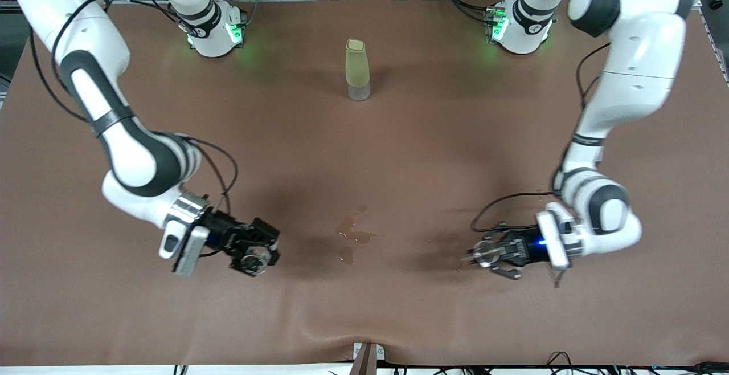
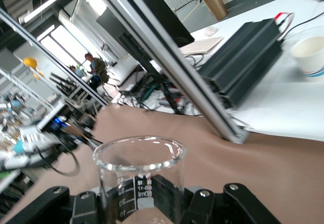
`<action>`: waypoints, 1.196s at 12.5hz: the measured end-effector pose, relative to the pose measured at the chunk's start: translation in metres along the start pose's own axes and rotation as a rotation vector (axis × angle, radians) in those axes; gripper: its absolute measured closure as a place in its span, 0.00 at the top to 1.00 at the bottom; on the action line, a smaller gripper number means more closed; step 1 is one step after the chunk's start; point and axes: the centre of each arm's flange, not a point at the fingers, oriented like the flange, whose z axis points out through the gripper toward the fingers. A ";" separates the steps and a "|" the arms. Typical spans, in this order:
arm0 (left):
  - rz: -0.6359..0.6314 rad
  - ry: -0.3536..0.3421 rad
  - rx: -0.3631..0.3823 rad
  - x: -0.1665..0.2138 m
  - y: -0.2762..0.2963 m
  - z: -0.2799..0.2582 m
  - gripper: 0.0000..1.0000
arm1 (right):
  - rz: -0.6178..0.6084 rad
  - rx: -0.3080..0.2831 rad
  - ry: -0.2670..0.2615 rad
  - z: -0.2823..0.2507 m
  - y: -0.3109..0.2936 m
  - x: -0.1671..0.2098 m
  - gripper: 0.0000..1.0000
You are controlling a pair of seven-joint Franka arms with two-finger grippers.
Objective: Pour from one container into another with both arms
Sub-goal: 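Return the jigger with the left gripper while the right gripper returns the beaker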
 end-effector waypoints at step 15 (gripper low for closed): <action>0.029 -0.079 -0.149 -0.156 0.095 -0.229 0.21 | -0.456 -0.001 -0.132 -0.260 0.248 -0.170 0.11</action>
